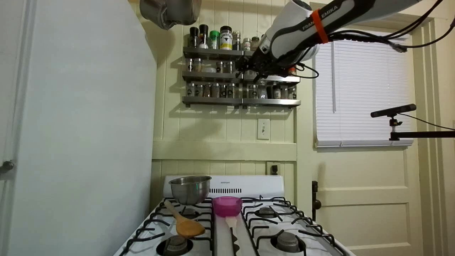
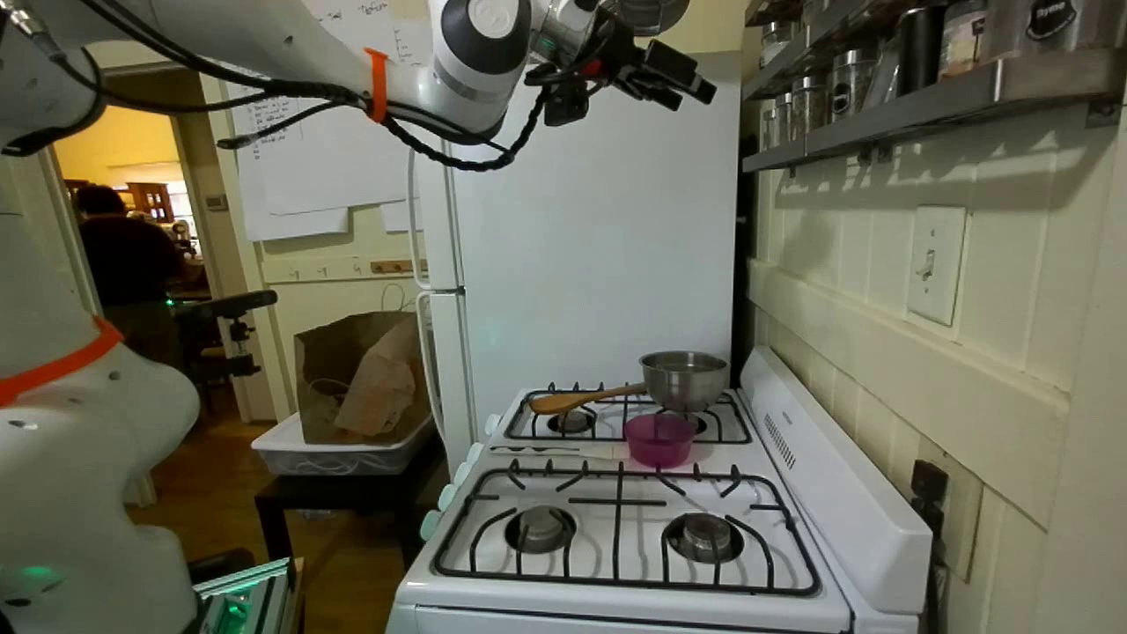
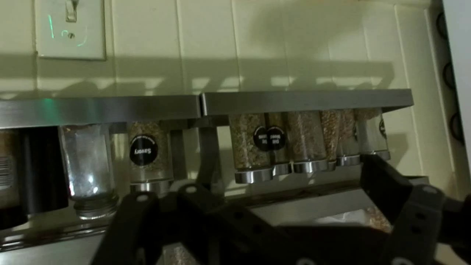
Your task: Pick up one spice from the center of the bottom shelf, sprinkle some of its content into the pot and then place the spice back at the center of the bottom shelf
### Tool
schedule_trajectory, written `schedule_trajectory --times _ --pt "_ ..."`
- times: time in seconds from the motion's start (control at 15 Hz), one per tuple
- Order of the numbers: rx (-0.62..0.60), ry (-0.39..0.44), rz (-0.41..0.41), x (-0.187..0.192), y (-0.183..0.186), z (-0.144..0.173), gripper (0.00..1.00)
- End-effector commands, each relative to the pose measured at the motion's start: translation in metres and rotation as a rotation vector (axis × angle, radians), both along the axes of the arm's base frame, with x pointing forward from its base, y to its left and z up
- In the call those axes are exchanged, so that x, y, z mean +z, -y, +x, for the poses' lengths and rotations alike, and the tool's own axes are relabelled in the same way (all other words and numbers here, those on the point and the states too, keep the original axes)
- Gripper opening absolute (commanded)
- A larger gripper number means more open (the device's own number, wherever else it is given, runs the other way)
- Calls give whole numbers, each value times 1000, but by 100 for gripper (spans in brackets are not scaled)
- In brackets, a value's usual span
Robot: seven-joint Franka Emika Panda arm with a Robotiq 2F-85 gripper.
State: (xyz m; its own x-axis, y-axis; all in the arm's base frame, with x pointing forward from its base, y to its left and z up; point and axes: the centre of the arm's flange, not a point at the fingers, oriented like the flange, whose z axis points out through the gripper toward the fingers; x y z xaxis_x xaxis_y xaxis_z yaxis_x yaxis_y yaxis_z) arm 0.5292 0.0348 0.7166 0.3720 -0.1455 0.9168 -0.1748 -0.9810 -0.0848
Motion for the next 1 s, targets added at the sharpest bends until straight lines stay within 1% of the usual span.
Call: schedule_trajectory --times 0.0,0.2,0.27,0.4,0.6,0.73,0.8,0.87,0.93 --pt "-29 86 20 4 3 30 100" --pt "16 117 16 3 10 45 100" --pt "50 123 6 1 11 50 100" --pt "82 127 -61 -6 12 62 100" --pt "86 112 -177 -15 17 78 100" --pt "111 118 -234 -21 19 86 100" --pt "111 137 -271 -24 19 91 100" --pt "98 98 -215 -20 23 74 100" --pt "104 102 -238 -21 24 78 100"
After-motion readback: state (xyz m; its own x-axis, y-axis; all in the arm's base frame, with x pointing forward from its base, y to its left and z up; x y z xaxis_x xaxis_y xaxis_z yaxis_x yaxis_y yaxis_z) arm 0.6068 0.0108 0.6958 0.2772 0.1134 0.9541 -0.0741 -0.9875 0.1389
